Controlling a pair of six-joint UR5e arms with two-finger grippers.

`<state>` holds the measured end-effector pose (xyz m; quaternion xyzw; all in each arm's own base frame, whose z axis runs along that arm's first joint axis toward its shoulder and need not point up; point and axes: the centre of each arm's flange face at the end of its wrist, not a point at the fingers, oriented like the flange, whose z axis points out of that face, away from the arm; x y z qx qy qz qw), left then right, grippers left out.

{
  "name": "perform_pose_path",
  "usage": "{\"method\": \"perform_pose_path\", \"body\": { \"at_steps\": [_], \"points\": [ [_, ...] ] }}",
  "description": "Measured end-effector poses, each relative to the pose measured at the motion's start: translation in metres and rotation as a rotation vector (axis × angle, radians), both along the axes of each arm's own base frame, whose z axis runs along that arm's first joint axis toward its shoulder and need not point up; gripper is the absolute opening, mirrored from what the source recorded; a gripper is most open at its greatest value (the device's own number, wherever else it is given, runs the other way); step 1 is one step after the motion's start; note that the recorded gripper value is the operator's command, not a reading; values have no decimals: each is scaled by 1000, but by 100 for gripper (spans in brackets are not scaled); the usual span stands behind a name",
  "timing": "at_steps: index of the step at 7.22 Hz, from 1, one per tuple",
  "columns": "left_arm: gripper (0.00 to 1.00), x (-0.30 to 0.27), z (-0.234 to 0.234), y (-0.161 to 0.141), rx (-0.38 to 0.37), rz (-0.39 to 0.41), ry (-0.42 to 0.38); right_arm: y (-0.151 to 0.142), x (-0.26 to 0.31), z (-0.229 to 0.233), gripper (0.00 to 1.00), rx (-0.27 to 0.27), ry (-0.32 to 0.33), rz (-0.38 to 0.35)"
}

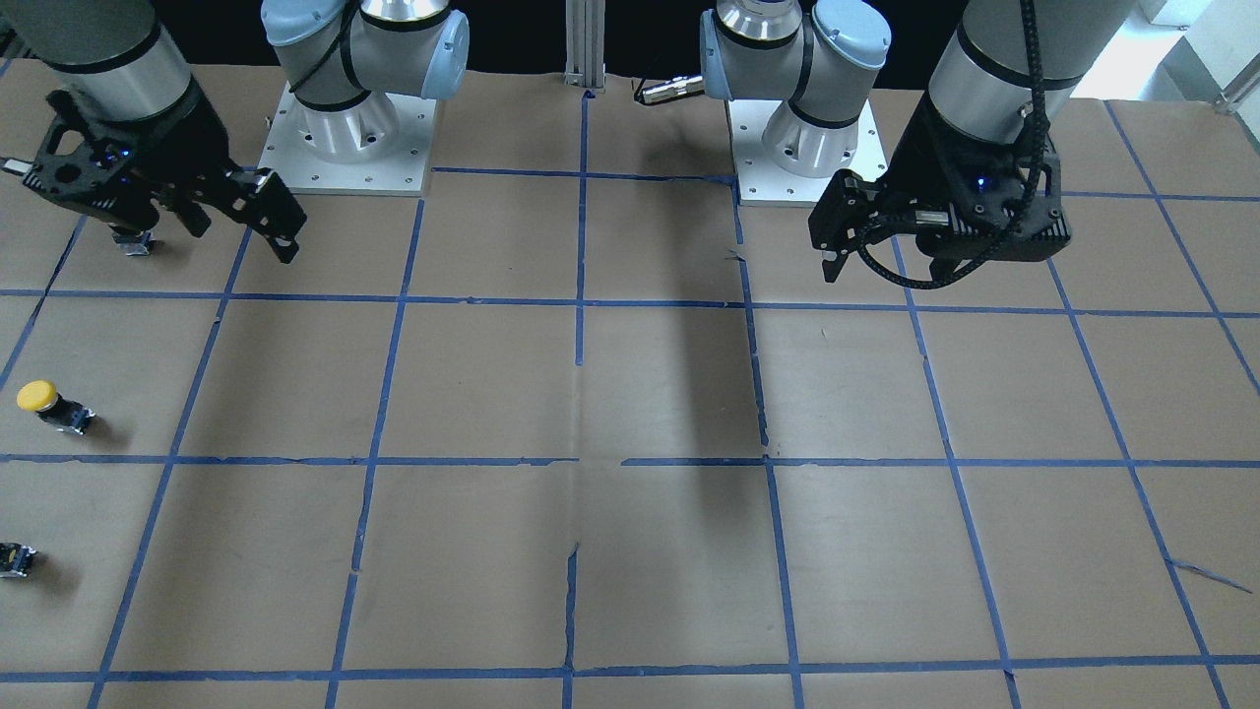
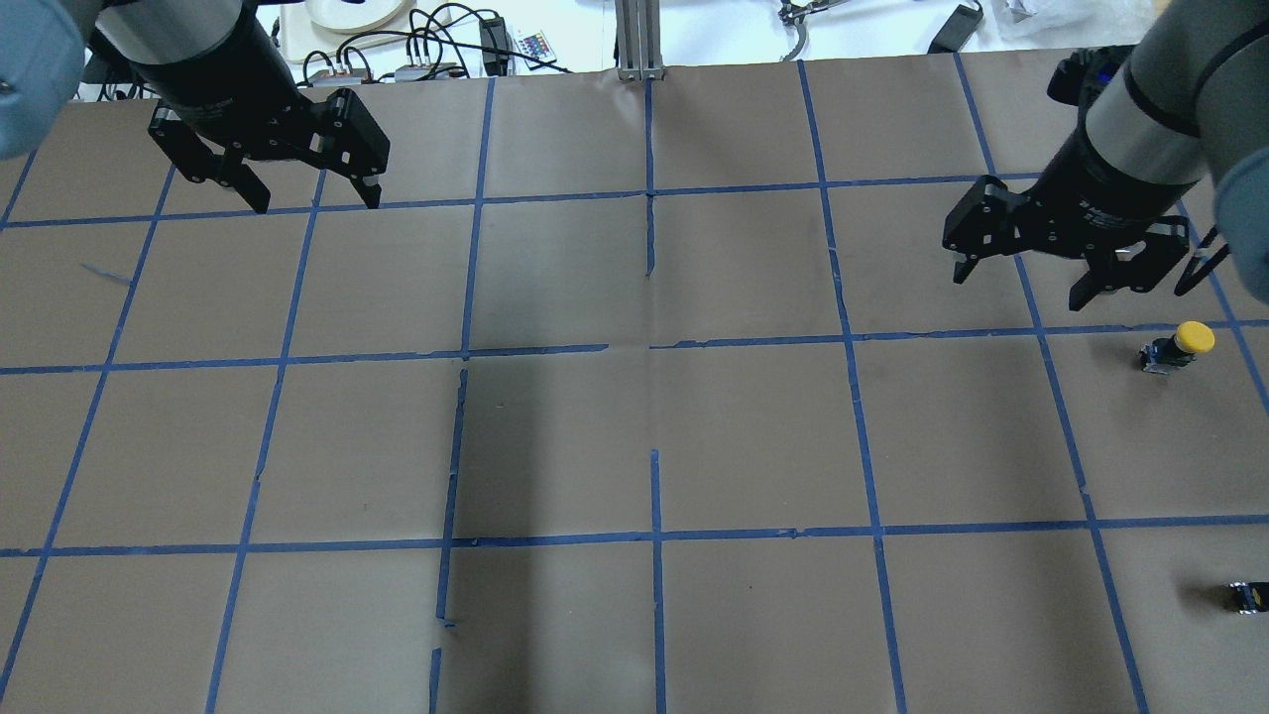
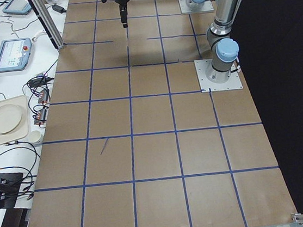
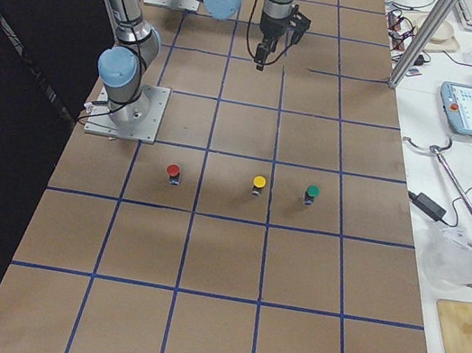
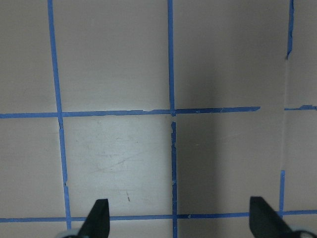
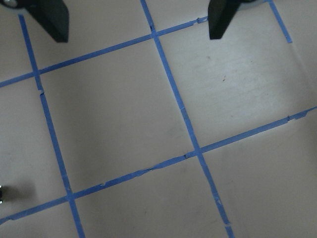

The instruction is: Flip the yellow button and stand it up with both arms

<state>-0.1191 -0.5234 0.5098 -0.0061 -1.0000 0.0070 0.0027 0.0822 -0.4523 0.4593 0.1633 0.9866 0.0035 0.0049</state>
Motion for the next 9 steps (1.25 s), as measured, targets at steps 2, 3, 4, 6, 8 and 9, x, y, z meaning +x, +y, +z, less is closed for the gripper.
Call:
{"method": "perform_pose_path", "body": {
  "at_steps": [2,3,4,6,8,9],
  "points": [
    [100,0,0,0,-1,-1,0,11,38,28,100,7,5,30],
    [100,0,0,0,0,0,1,17,45,34,100,14,4,45],
    [100,-1,0,1,0,1,1,22,48,38,100,12,3,56],
    [100,-1,0,0,-4,1,0,28,49,43,100,4,-2,64],
    [100,-1,0,0,-4,3,-1,27,47,42,100,6,3,61],
    [100,-1,0,0,-4,6,-2,26,46,42,100,8,5,59]
  ]
}}
